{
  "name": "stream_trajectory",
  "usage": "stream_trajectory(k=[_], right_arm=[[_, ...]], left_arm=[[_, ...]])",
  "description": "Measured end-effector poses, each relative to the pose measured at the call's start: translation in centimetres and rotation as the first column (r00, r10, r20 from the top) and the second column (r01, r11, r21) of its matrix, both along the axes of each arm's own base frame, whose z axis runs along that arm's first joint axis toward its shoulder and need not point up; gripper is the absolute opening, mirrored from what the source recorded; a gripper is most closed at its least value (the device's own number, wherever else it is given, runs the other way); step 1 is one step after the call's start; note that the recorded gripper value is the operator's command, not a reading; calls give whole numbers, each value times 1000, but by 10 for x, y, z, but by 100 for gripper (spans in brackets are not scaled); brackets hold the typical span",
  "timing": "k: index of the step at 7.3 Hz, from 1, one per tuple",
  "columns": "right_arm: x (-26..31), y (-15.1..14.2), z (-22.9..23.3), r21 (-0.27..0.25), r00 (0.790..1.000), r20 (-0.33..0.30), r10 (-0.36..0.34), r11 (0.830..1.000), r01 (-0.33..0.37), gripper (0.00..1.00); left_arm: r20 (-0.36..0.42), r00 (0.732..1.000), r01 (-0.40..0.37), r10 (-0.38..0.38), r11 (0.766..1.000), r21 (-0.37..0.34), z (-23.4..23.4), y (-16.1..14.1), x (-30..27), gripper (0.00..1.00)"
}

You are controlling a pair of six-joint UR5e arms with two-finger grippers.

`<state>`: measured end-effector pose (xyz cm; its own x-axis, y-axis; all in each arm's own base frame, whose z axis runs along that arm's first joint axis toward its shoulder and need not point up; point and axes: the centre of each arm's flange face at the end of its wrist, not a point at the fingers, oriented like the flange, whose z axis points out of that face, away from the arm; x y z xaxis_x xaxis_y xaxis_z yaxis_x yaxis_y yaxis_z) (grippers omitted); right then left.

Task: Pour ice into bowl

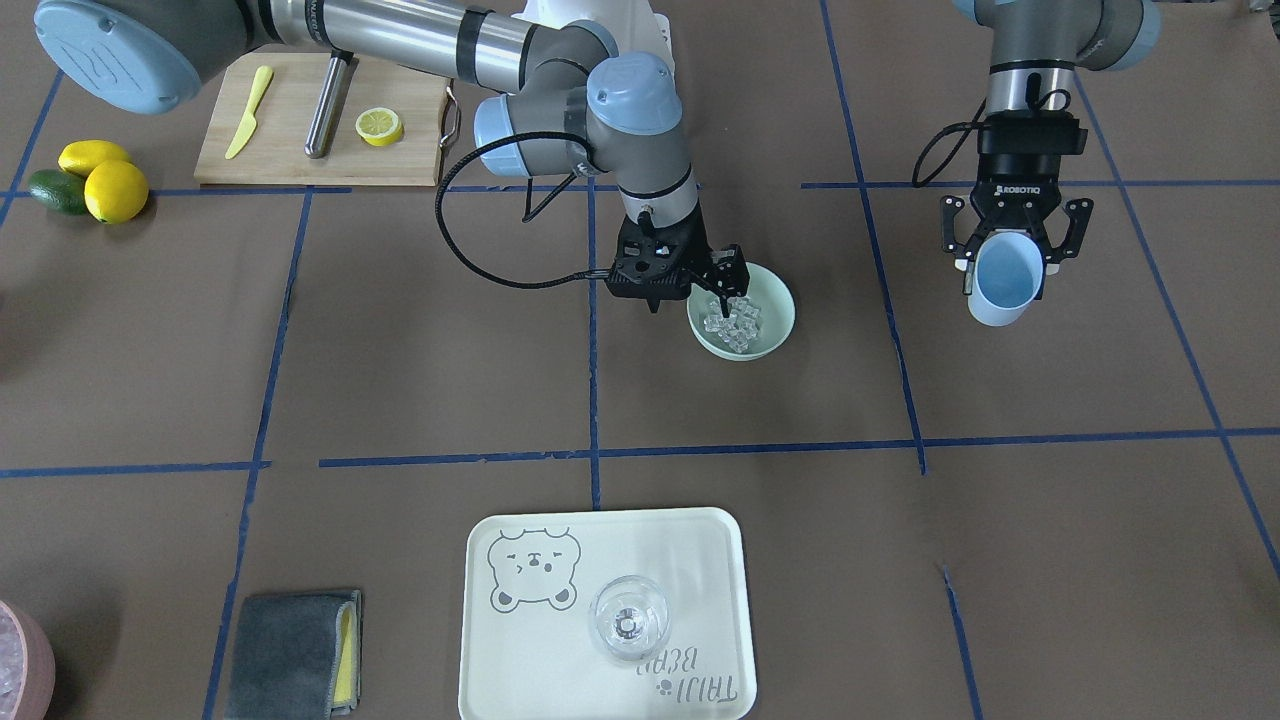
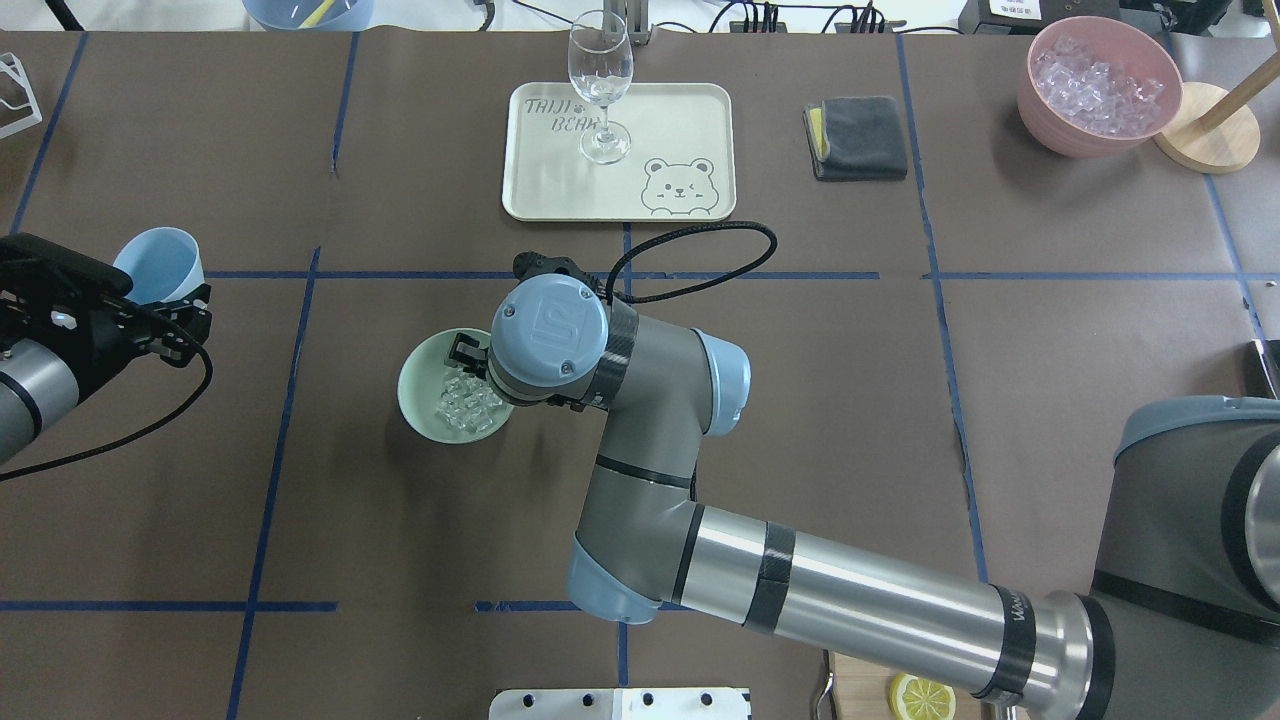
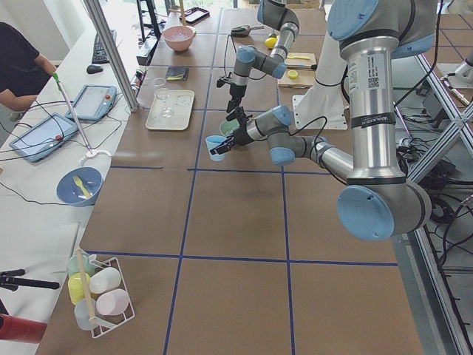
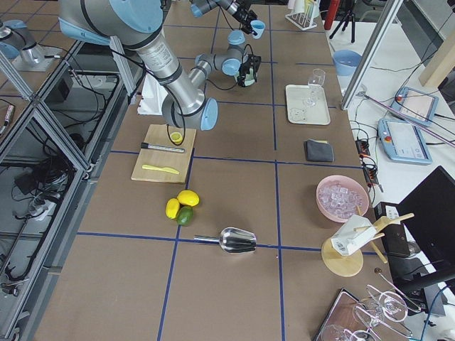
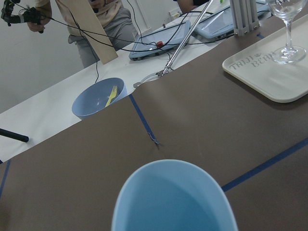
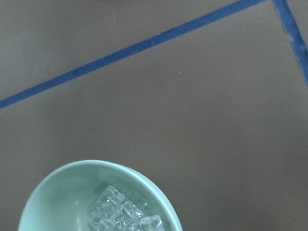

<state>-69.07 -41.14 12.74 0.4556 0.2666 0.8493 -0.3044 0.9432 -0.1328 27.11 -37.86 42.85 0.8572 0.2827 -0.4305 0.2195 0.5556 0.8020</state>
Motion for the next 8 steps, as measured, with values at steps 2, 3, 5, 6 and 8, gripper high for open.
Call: stream_trajectory(k=[2,3,5,6,8], right_arm=[[-13,10,6,-10,1000,-16,-16,1000,16,0],[-14,10,5,-11,1000,-18,-19,1000,19,0],[-13,10,1,-5,1000,-16,-27,1000,26,0],[-11,8,-1,-2,1000,-14,-26,1000,26,0],[2,-4,-10,-7,1000,3,-22,1000,22,0]], left_arm=[[-29,1000,-7,6,1000,-27,18,-12,-13,0],[-70,997,-15,12,999,-49,28,-16,-20,0],[-192,981,-15,1,997,-72,84,-18,-30,0],[-243,970,-14,1,998,-53,121,-12,-39,0],[-357,932,38,-66,996,-85,166,4,-62,0]])
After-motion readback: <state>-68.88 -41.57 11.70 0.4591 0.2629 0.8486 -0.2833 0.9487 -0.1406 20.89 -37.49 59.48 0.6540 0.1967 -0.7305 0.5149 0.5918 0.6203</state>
